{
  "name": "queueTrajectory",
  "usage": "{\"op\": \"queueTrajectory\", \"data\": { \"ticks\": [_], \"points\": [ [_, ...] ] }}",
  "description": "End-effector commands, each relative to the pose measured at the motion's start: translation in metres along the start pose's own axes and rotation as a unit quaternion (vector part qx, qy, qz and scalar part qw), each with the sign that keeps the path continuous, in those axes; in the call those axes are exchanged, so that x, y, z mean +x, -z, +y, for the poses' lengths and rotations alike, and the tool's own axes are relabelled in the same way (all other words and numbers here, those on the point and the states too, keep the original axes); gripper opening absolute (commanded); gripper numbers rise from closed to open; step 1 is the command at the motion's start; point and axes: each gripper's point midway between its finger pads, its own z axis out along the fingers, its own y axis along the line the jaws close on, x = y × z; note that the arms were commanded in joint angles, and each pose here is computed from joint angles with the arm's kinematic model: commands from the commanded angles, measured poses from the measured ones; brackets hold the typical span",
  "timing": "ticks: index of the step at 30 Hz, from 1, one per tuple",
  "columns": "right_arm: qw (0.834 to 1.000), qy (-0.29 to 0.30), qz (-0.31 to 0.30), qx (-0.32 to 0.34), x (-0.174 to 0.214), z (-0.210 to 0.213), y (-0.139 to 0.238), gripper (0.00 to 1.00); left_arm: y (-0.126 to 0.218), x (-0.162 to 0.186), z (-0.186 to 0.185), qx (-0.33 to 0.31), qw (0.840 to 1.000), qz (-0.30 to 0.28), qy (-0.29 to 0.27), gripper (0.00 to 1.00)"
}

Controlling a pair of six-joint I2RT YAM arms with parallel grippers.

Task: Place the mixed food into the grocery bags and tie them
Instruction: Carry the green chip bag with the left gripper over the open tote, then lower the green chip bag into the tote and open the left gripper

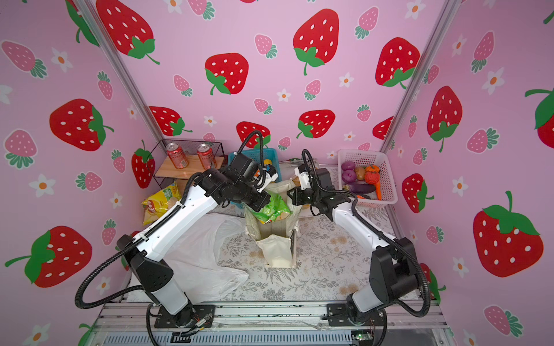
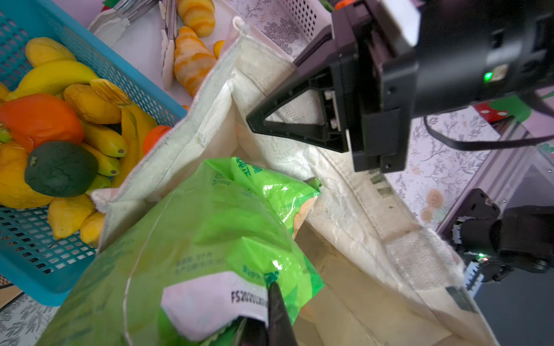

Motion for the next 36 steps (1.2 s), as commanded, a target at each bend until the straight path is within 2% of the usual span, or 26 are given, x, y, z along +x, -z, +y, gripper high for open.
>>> {"op": "queueTrajectory", "data": {
  "ticks": [1, 7, 11, 14, 17, 22, 24, 26, 30, 32, 36],
  "points": [
    [0.997, 0.031, -0.064, -0.01, -0.043, 0.017, 0.021, 0.05, 0.005, 0.008, 0.009, -0.036, 0.998, 0.029, -0.041, 0.0],
    [0.997, 0.033, -0.066, -0.032, -0.045, 0.025, 0.021, 0.05, -0.01, 0.005, -0.011, -0.015, 0.995, 0.036, -0.088, 0.0],
    [0.996, 0.03, -0.068, -0.044, -0.048, 0.029, 0.021, 0.05, -0.031, 0.003, -0.009, -0.017, 0.995, 0.044, -0.088, 0.0],
    [0.997, 0.024, -0.072, -0.03, -0.048, 0.024, 0.021, 0.05, -0.036, -0.008, -0.009, -0.017, 0.997, 0.022, -0.074, 0.0],
    [0.997, 0.017, -0.072, -0.019, -0.044, 0.019, 0.021, 0.05, -0.031, -0.021, -0.013, -0.01, 0.998, -0.018, -0.059, 0.05],
    [0.997, 0.013, -0.081, -0.011, -0.042, 0.015, 0.024, 0.05, -0.006, -0.036, -0.021, 0.012, 0.995, -0.091, -0.029, 0.46],
    [0.997, 0.014, -0.08, -0.008, -0.039, 0.013, 0.024, 0.05, 0.009, -0.038, -0.026, 0.032, 0.992, -0.118, -0.018, 0.54],
    [0.997, 0.014, -0.078, -0.006, -0.037, 0.012, 0.023, 0.05, 0.027, -0.038, -0.028, 0.046, 0.989, -0.144, -0.002, 0.63],
    [0.997, 0.017, -0.08, -0.001, -0.035, 0.009, 0.023, 0.05, 0.057, -0.031, -0.012, 0.041, 0.982, -0.176, 0.061, 0.69],
    [0.997, 0.019, -0.08, 0.004, -0.034, 0.007, 0.023, 0.05, 0.064, -0.019, 0.009, 0.021, 0.976, -0.175, 0.125, 0.68],
    [0.997, 0.02, -0.081, 0.006, -0.035, 0.006, 0.023, 0.05, 0.058, 0.005, 0.024, -0.002, 0.97, -0.13, 0.205, 0.63]
  ]
}}
